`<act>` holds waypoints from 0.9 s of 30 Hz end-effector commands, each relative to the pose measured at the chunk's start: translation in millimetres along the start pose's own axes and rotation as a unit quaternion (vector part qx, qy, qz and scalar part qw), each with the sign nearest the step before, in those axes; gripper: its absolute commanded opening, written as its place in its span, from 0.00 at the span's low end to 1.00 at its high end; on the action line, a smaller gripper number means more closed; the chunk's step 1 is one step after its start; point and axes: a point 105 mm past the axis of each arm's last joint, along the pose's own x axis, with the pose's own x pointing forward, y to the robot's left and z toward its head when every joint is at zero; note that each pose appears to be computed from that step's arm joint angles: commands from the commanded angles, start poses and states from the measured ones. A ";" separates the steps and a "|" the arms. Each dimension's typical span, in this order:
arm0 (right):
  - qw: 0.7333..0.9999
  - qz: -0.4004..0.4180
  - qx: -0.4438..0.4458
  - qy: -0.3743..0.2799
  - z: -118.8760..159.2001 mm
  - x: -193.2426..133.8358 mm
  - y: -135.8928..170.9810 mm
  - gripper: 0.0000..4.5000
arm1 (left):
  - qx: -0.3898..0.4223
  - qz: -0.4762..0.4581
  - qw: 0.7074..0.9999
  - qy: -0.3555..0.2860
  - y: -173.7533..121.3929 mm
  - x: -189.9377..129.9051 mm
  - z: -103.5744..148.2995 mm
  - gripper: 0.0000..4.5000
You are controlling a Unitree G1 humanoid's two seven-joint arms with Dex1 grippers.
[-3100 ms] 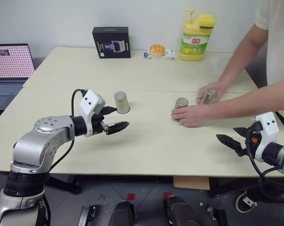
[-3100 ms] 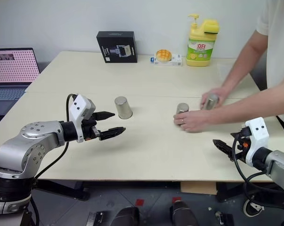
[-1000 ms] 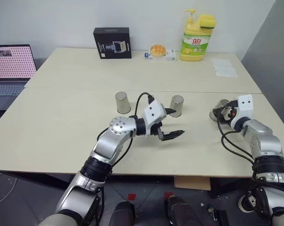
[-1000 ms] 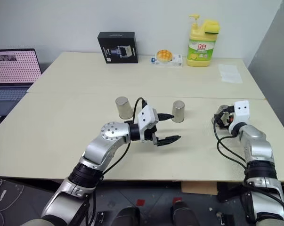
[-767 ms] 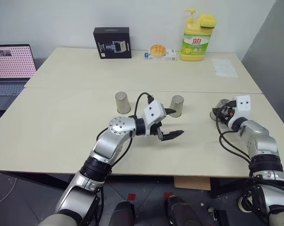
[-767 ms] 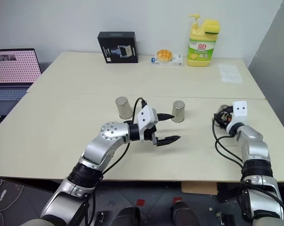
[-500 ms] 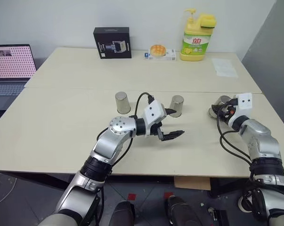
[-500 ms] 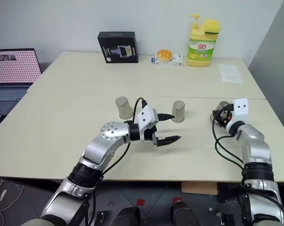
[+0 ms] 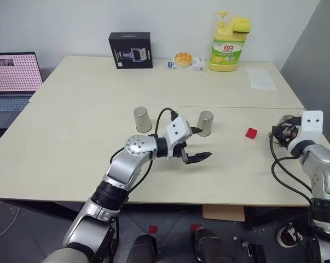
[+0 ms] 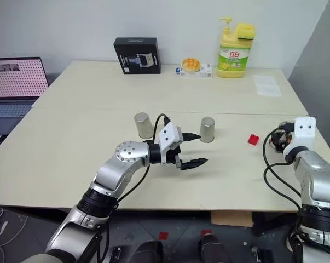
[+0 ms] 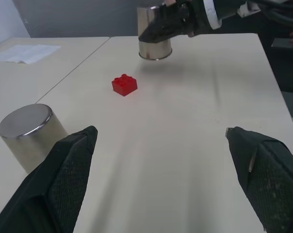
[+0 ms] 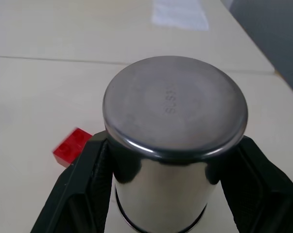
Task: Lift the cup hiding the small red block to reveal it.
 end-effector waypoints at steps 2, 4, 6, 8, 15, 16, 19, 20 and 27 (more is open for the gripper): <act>1.000 0.012 0.020 0.002 -8.0 7.7 -1.9 0.79 | 0.026 -0.006 1.000 -0.017 0.4 0.5 15.4 1.00; 1.000 0.021 0.021 0.003 -8.4 7.2 0.1 0.89 | 0.027 -0.006 0.999 -0.016 0.6 0.3 15.8 1.00; 0.999 0.028 0.018 0.001 -7.0 5.1 1.8 0.97 | 0.027 -0.006 0.999 -0.017 0.7 -0.1 16.7 1.00; 1.000 0.026 0.017 0.003 -7.2 0.9 1.4 0.99 | 0.027 -0.007 0.999 -0.017 -0.1 -0.3 17.7 1.00; 0.997 0.060 -0.030 0.050 -18.3 -52.2 10.8 0.99 | 0.029 -0.003 1.000 -0.001 3.9 -12.0 18.5 1.00; 0.995 0.068 -0.036 0.062 -20.5 -62.5 11.6 0.99 | 0.033 0.001 0.999 0.006 5.9 -15.5 18.3 1.00; 0.991 0.100 -0.047 0.075 -14.6 -94.3 14.5 0.99 | 0.033 0.010 0.999 0.022 8.8 -30.7 18.1 1.00; 0.990 0.112 -0.047 0.076 -10.3 -102.7 17.5 0.99 | 0.034 0.011 0.999 0.029 8.8 -35.8 17.3 1.00; 0.979 0.188 -0.062 0.046 18.9 -127.1 51.1 0.99 | 0.018 0.006 0.999 0.049 5.2 -54.9 12.2 1.00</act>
